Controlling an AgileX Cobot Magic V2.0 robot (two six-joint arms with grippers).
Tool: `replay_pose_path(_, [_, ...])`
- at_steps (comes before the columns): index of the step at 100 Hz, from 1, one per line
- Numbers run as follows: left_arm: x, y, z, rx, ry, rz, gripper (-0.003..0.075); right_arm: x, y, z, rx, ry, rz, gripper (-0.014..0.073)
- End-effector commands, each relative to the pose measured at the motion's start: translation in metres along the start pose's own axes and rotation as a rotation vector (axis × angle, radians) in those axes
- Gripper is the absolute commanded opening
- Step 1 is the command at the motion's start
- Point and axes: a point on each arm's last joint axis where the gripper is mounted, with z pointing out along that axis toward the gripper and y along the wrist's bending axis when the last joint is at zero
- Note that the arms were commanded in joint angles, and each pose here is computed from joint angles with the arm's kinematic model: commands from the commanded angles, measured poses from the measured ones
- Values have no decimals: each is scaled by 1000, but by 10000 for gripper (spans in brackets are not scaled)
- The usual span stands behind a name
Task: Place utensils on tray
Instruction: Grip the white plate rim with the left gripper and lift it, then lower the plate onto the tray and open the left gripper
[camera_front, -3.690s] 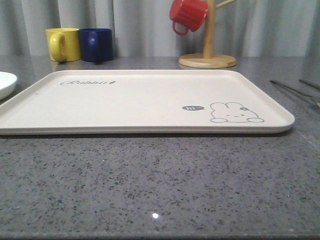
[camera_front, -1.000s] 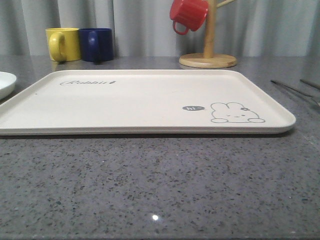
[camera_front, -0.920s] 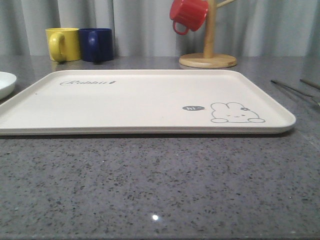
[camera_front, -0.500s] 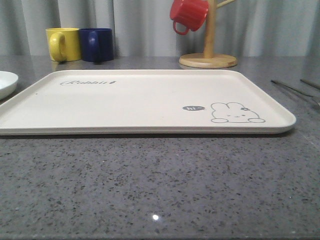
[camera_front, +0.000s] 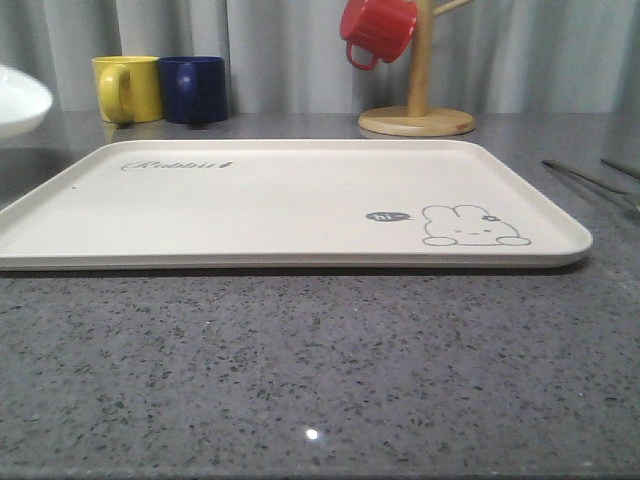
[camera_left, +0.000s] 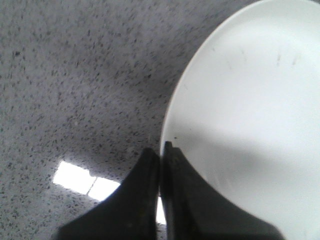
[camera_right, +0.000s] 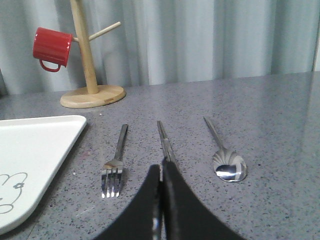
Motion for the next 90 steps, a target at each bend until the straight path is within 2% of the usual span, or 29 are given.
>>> replay_pose_path(1, [-3,-23,-40,111,-142,61,-19,-8,1,-2,-4,-97,-9,-74])
replay_pose_path(25, [19,-84,-40,238,-94,230,-19,-8,1,-2,-4,-97,-9,-74])
replay_pose_path(38, [32,-117,-25,280,-43,359,-19,-8,1,-2,-4,-97,-9,-74])
replay_pose_path(49, [43,-138,-7,296,14,412,-19,-8,1,-2,-4,-97,-9,-74])
replay_pose_path(61, [48,-150,10,299,46,440,-19,-8,1,-2,-4,-97,-9,-74])
replay_pose_path(77, [48,-154,24,295,45,489,-15,-8,1,-2,-4,-97,-9,-74])
replay_pose_path(84, [47,-154,25,297,37,488,17,-8,1,-2,-4,-97,-9,-74])
replay_pose_path(90, [46,-155,25,300,23,486,76,-8,1,-2,-4,-97,-9,-74])
